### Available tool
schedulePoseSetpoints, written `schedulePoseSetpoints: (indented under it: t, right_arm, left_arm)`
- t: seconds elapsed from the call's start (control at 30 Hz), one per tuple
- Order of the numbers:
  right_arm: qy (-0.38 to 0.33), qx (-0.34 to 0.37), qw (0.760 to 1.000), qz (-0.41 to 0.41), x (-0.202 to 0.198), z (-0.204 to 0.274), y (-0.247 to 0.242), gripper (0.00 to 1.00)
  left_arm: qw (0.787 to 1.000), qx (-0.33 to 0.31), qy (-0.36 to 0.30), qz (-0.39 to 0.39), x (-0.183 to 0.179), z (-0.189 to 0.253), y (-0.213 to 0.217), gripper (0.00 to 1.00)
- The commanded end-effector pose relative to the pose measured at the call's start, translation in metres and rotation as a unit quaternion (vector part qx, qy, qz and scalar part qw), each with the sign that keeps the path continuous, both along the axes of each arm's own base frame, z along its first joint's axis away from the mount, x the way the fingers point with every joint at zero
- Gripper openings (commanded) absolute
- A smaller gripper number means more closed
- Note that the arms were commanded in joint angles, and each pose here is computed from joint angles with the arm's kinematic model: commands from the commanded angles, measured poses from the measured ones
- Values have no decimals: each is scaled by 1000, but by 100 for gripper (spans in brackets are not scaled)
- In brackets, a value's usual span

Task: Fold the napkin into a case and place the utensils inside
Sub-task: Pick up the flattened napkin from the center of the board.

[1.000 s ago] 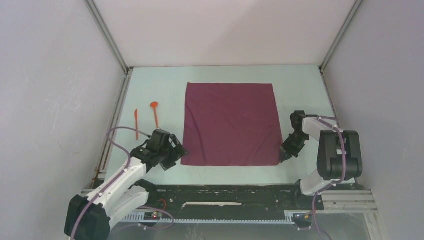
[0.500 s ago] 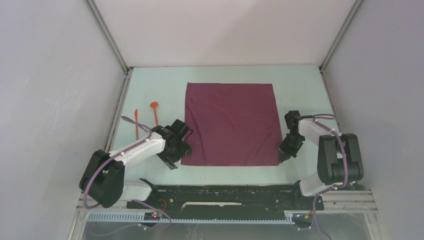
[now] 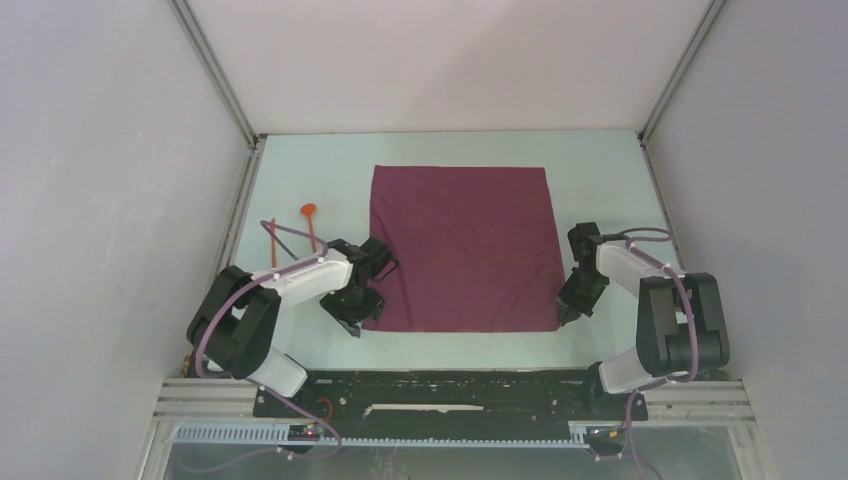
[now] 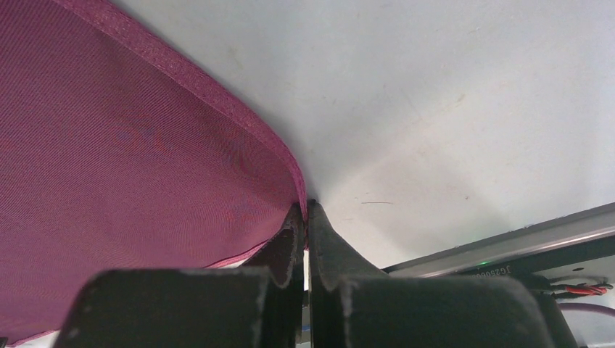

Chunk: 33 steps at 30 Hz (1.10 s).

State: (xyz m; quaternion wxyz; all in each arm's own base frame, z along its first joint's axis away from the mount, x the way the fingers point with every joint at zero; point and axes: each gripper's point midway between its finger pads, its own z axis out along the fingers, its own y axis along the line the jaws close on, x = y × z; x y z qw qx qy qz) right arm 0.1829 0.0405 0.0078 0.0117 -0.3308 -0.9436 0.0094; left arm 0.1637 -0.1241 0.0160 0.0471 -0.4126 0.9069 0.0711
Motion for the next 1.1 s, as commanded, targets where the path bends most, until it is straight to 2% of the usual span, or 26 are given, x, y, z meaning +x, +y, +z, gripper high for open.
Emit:
schedulePoseSetpoints:
  t: [0.0,0.2,0.3,0.5,0.67,0.83,0.97,1.07]
  right_arm:
    - [-39,-39,998,-4,15,-14,-13,0]
    - [-39,-37,999,-5,15,-13,-13,0]
    - [-40,-37,998,-5,15,-12,-13,0]
    - [-42,-36,998,-12,14,-12,-12,0]
    - [-77,-27,996,-20,22,-1,-9,0]
    - [-173,10,985,-8,50,29,2,0]
    - [-289,84,954,9,75,78,18,0]
    - [-396,135,908,27,88,133,29,0]
  left_arm:
    - [999,25,-14,13,12,3,1,62]
    - [999,41,-2,17,10,-12,5,48]
    - [999,39,-7,18,9,-20,6,35]
    - [999,31,-24,15,13,-15,5,1]
    - [998,21,-66,4,23,3,5,0]
    - [989,-8,-147,-23,46,41,-1,0]
    - [971,-39,-230,-60,69,93,-9,0]
    - [940,-64,-317,-108,85,150,-16,0]
